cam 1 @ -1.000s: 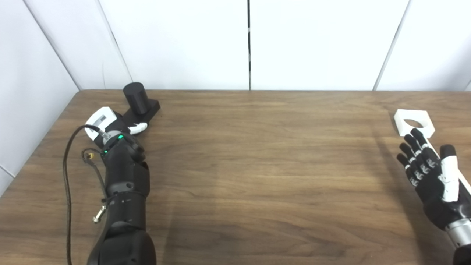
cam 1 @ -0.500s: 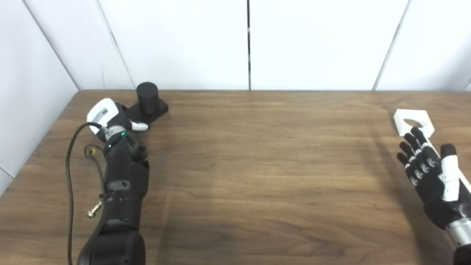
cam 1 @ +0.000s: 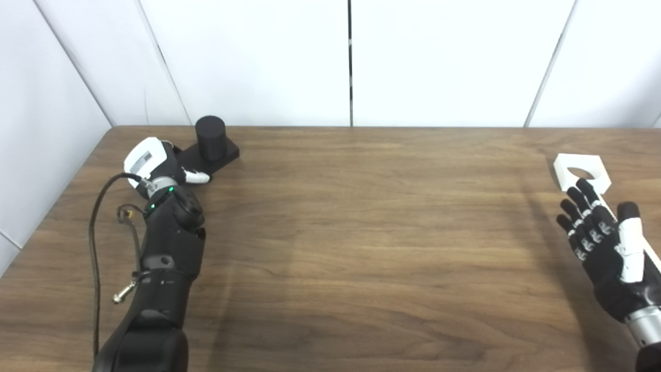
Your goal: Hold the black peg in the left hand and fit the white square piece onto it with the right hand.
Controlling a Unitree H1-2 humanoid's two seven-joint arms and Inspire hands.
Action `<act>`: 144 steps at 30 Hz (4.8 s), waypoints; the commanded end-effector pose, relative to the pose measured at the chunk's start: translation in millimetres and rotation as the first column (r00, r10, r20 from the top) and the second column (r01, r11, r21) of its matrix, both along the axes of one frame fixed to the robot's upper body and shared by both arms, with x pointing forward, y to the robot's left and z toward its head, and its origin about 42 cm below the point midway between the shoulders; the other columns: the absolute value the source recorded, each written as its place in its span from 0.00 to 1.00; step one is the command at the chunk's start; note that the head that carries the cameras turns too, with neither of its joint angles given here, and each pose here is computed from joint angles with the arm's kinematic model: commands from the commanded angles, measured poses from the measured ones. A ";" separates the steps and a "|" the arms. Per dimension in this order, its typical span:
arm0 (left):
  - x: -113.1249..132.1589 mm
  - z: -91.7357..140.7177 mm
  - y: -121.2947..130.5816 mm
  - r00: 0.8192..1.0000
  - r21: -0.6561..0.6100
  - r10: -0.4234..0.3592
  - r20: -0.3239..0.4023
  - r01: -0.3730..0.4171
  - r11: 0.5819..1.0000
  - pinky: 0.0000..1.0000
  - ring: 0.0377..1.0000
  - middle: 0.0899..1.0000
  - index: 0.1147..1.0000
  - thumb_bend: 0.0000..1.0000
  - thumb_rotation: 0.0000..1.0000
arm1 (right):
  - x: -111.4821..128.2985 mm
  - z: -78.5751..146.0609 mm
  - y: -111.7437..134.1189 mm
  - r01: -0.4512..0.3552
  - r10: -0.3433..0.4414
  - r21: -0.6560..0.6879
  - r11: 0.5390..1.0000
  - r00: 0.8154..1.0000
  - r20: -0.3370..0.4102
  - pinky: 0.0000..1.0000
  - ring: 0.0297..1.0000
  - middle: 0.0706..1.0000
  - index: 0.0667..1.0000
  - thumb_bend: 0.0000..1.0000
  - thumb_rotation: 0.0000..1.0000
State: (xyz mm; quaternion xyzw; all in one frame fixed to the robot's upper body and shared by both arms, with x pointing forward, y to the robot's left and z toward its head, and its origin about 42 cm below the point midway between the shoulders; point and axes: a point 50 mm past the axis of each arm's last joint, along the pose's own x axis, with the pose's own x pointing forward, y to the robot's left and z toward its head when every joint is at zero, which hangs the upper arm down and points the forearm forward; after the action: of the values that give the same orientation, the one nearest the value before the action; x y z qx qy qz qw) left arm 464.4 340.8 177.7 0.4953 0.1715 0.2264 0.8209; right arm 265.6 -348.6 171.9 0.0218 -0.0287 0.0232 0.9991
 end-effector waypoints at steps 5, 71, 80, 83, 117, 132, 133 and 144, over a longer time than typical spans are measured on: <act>3.9 32.5 -22.2 0.990 -0.006 -0.110 0.092 0.111 0.994 0.75 0.76 0.76 0.42 0.52 0.06 | 4.3 13.8 5.7 -0.024 0.024 -0.005 1.000 0.998 0.051 1.00 1.00 1.00 1.00 0.57 1.00; -200.6 -12.2 -214.8 0.814 -0.336 -0.575 0.088 0.567 0.752 0.86 0.87 0.75 0.42 0.51 0.06 | -0.6 7.3 21.0 0.038 -0.038 0.010 0.999 0.998 0.049 1.00 1.00 1.00 1.00 0.54 1.00; -193.1 -22.1 -209.2 0.789 -0.310 -0.613 0.045 0.594 0.742 0.99 0.94 0.80 0.42 0.51 0.06 | -0.8 8.3 20.3 0.029 -0.029 0.007 1.000 0.998 0.052 1.00 1.00 1.00 1.00 0.53 1.00; -191.5 -22.3 -208.1 0.775 -0.282 -0.631 0.023 0.611 0.740 1.00 0.98 0.85 0.42 0.51 0.06 | -0.9 8.3 20.6 0.034 -0.035 0.005 0.999 0.998 0.049 1.00 1.00 1.00 1.00 0.54 1.00; -207.6 64.1 -234.2 0.692 -0.168 -0.721 0.031 0.715 0.678 1.00 1.00 0.87 0.42 0.51 0.06 | 2.2 -1.5 30.8 0.013 -0.013 0.018 1.000 0.999 0.029 1.00 1.00 1.00 1.00 0.54 1.00; -204.6 76.2 -233.6 0.691 -0.117 -0.722 0.027 0.719 0.685 1.00 1.00 0.86 0.42 0.51 0.06 | 4.6 -2.1 31.4 0.008 -0.008 0.020 1.000 1.000 0.028 1.00 1.00 1.00 1.00 0.56 1.00; -203.5 74.1 -232.5 0.695 -0.113 -0.719 0.015 0.715 0.690 1.00 1.00 0.87 0.42 0.51 0.06 | 4.5 -1.6 30.8 0.009 -0.010 0.017 1.000 1.000 0.028 1.00 1.00 1.00 1.00 0.55 1.00; -196.6 53.7 -229.4 0.737 -0.111 -0.670 -0.085 0.661 0.742 1.00 1.00 0.98 0.42 0.51 0.05 | 5.1 2.0 23.0 -0.004 0.004 -0.008 1.000 1.000 0.021 1.00 1.00 1.00 1.00 0.55 1.00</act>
State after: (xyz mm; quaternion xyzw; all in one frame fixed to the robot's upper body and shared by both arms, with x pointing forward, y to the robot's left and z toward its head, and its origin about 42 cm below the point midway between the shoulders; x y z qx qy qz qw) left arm 265.2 115.0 221.2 0.4991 0.0656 -0.1387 0.8529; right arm 263.4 -325.0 156.2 0.0248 -0.0024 0.0143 0.9996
